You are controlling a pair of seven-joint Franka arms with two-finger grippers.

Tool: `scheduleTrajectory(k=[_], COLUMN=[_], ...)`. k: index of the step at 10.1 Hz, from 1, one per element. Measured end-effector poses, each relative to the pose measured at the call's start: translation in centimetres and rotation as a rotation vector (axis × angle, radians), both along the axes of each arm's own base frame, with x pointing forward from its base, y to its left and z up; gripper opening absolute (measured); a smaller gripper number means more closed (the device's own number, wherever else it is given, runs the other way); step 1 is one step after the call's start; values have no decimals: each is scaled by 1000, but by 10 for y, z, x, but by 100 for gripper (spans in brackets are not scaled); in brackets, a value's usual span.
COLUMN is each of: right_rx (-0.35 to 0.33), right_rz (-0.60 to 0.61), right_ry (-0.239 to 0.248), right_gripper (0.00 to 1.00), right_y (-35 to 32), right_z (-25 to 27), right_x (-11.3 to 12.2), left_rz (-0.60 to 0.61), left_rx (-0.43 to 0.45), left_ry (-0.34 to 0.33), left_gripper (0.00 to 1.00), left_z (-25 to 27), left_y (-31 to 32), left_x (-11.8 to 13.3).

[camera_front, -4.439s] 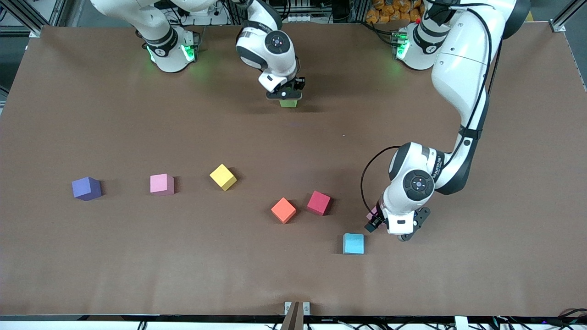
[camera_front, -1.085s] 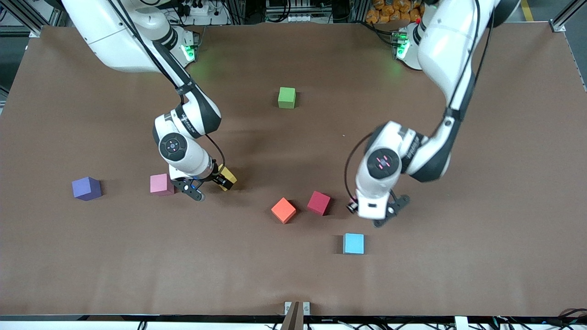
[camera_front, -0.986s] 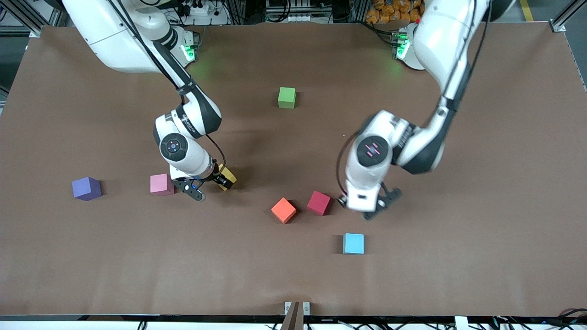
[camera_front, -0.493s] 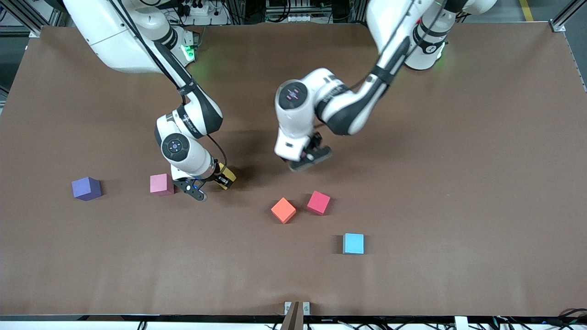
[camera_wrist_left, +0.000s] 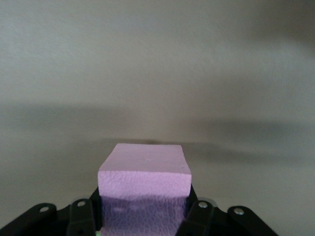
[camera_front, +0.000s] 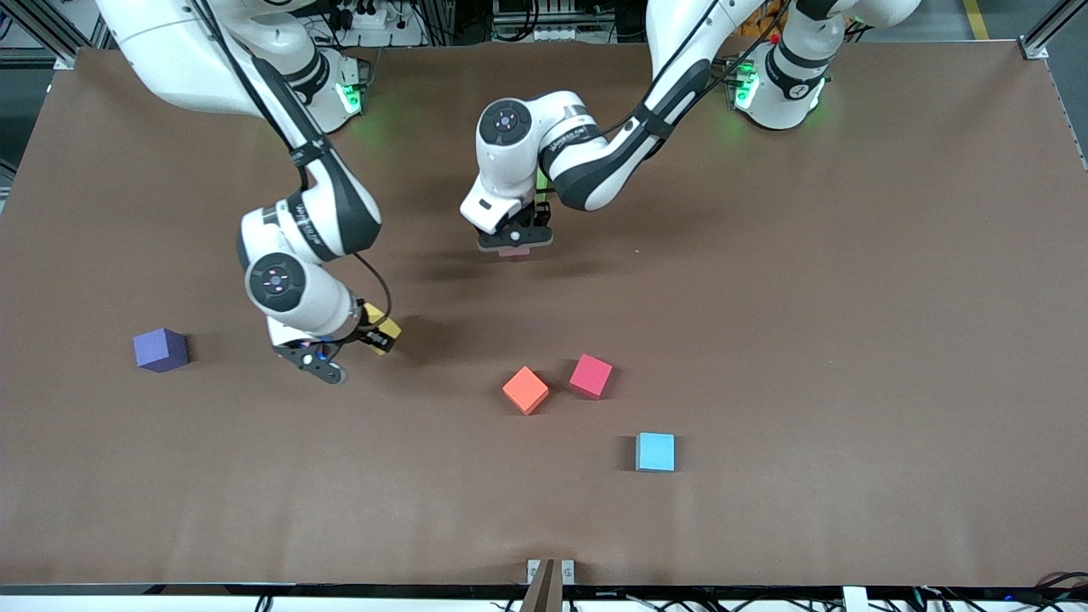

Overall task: Arrange blocks into number 1
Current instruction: 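Place the light pink cube below the green cube with the left gripper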

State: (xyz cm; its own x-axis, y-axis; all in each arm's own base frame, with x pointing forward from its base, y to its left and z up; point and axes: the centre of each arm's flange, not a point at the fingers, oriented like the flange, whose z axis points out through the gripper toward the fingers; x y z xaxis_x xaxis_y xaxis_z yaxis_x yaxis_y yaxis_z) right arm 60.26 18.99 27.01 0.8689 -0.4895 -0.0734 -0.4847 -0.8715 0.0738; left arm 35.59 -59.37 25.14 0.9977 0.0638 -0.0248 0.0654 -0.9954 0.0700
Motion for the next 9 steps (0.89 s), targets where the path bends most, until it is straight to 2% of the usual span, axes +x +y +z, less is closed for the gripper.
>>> scheduleTrajectory(k=[2,4,9], right_rx=[1,25,31], right_rz=[-13,-39,-46], right_ry=[14,25,38], right_gripper=[59,59,59], right_y=[-6,-8,-12], right_z=[3,15,18], right_x=[3,10,12], left_rz=[-64,-114,-189], left_rx=[31,63,64], left_ry=[-2,-15,-20], left_gripper=[59,59,59], left_z=[-21,-34,-41], left_y=[1,8,16], left_x=[-28,-42,-44])
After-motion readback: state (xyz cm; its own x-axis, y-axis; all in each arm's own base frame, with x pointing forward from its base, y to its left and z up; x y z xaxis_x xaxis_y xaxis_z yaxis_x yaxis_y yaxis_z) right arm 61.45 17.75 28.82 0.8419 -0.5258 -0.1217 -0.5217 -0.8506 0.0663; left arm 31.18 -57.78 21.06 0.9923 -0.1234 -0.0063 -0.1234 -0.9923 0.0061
